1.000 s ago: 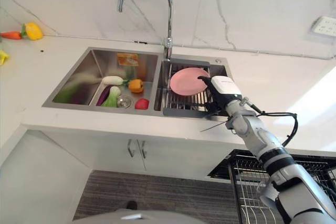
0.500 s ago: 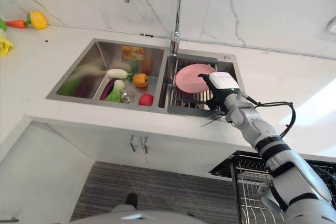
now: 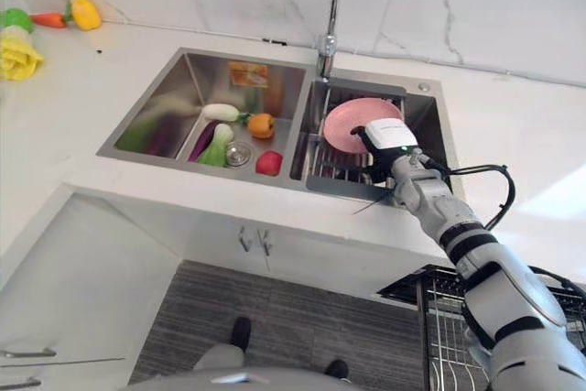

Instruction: Place the dishes in the dishwasher.

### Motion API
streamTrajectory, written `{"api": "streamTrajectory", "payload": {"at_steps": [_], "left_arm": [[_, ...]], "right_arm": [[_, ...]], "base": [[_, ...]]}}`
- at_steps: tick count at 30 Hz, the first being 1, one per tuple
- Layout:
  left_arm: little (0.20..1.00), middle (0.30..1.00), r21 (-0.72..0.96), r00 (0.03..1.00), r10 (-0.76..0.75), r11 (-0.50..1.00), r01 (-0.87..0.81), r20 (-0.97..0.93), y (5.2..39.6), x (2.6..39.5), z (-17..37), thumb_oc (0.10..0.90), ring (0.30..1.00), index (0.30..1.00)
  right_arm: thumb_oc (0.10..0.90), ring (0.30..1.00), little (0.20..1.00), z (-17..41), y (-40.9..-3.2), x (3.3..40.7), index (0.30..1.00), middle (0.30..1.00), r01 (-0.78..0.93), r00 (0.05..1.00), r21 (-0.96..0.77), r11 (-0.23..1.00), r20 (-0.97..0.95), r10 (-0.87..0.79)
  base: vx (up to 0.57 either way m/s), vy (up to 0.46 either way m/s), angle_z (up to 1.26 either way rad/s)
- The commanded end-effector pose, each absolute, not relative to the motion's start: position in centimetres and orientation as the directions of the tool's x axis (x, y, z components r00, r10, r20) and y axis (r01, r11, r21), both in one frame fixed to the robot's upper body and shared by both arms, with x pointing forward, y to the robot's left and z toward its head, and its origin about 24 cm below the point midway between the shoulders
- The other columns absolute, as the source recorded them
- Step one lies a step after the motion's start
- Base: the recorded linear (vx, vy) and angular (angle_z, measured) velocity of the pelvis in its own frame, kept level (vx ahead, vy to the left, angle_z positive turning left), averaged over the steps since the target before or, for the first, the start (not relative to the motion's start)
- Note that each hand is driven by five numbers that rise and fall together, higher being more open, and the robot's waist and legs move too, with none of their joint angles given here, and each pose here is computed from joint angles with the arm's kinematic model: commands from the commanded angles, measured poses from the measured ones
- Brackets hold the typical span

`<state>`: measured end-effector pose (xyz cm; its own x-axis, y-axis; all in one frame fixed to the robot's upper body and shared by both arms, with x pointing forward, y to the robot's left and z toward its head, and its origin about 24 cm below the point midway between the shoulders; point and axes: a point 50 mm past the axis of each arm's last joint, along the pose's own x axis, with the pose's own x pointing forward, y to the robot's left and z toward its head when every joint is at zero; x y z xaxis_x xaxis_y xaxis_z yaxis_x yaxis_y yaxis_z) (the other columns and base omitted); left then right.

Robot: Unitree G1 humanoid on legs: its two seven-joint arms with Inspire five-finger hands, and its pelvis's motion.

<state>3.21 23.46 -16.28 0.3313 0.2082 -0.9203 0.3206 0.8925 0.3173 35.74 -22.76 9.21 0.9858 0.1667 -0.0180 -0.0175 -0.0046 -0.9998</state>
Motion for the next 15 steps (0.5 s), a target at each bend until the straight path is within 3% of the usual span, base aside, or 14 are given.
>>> {"api": "streamTrajectory", "payload": {"at_steps": [1, 15], "left_arm": [[0.900, 0.900, 0.375, 0.436, 0.142, 0.771, 0.515, -0.889, 23.7, 5.5, -15.6, 0.800, 0.900, 0.900], [0.900, 0.900, 0.505, 0.570, 0.044, 0.523, 0.687, -0.821, 23.6, 8.2, -14.3, 0.800, 0.900, 0.900]], "right_arm": [[0.400, 0.300, 0.300, 17.0, -22.6, 37.7, 0.300, 0.300, 0.282, 0.936, -0.949, -0.140, 0.241, 0.255], [0.400, 0.300, 0.300, 17.7, -22.2, 37.1, 0.300, 0.300, 0.391, 0.887, -0.902, -0.183, 0.316, 0.338]], "base": [[0.00, -0.006, 0.09], [0.00, -0.004, 0.02]]}}
